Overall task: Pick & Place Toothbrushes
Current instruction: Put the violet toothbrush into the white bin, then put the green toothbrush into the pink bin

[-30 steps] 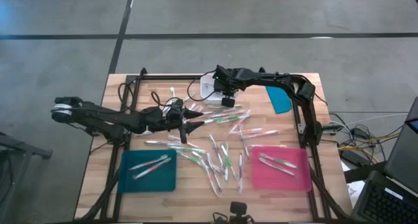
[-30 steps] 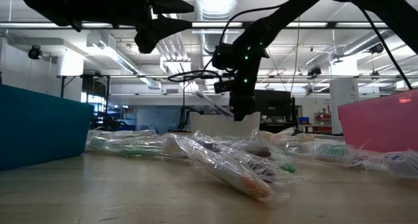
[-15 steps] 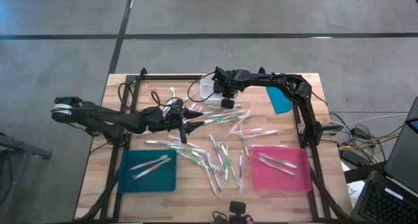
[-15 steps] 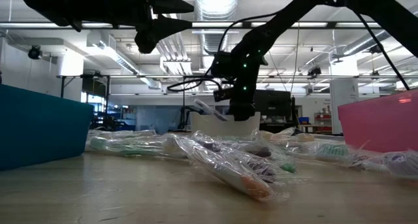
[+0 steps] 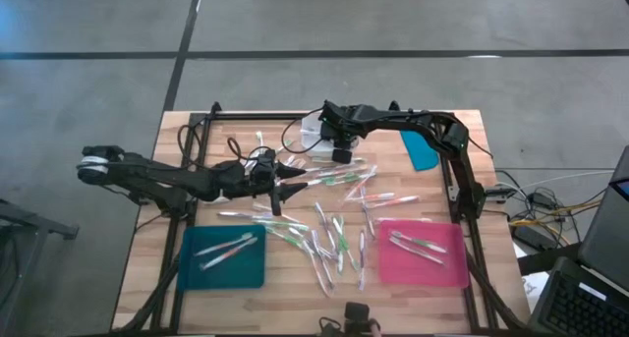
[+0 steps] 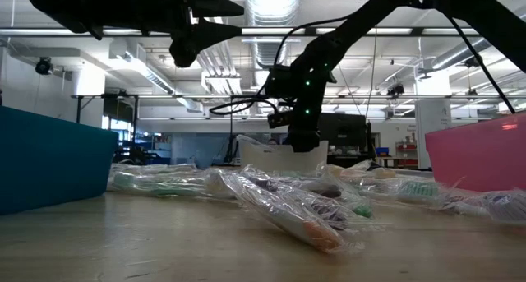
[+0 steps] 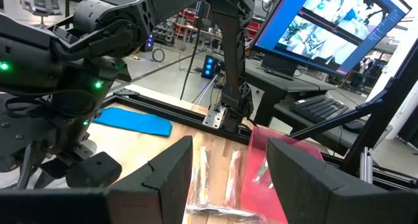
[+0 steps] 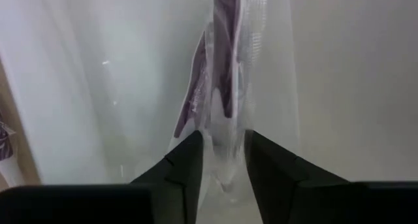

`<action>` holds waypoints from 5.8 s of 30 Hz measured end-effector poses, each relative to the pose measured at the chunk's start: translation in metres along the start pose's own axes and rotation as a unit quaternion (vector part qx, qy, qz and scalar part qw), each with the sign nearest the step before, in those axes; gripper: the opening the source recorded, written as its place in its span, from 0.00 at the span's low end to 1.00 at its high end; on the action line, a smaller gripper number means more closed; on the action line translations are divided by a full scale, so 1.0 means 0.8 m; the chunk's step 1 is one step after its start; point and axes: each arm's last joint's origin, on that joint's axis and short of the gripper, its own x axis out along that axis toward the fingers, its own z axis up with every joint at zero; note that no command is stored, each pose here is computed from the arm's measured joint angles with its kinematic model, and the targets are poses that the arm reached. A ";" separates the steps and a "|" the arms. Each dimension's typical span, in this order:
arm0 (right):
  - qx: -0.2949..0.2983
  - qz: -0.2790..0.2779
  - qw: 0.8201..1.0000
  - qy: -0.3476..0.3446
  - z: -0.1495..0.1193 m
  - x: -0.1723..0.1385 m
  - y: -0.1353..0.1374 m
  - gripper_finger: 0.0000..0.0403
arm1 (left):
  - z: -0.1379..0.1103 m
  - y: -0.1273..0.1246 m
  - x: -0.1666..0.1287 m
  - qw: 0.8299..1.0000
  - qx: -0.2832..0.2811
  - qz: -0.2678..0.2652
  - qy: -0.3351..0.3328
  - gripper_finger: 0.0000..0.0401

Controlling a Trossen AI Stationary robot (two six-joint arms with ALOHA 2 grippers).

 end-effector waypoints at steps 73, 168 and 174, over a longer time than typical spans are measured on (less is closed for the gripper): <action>-0.025 0.076 0.972 -0.223 0.071 -0.039 -0.013 0.02 | 0.000 0.001 0.000 1.000 0.016 0.002 0.000 0.50; 0.086 0.090 0.992 0.000 -0.006 -0.031 -0.072 0.41 | 0.017 0.010 0.000 0.986 0.145 0.057 -0.064 0.50; 0.081 0.086 0.993 -0.007 -0.009 -0.021 -0.069 0.42 | 0.010 0.012 0.001 0.991 0.114 0.061 -0.038 0.50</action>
